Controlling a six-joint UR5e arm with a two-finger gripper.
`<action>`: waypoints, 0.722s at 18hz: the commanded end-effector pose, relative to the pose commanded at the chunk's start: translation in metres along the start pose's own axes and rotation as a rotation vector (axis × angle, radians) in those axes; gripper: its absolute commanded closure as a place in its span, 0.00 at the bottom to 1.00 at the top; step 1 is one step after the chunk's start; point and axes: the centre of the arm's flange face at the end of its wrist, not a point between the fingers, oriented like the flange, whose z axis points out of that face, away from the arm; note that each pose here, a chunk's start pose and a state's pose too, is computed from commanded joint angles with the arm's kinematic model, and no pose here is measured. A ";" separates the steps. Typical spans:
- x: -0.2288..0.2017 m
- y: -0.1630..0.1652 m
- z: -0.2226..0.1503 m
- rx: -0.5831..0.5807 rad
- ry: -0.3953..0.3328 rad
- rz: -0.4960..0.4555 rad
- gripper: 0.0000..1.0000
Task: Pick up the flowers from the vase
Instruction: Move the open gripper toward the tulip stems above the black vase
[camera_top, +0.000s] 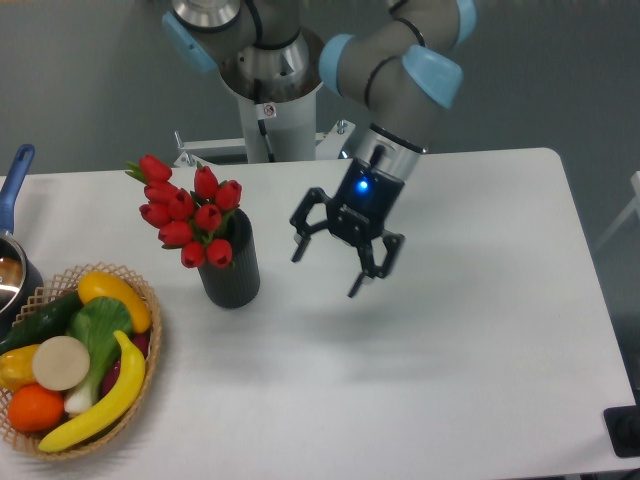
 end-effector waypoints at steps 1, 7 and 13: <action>0.012 -0.001 -0.002 0.011 0.003 0.009 0.00; 0.068 -0.018 -0.022 0.070 -0.008 0.050 0.00; 0.098 -0.014 -0.017 0.092 0.023 0.061 0.00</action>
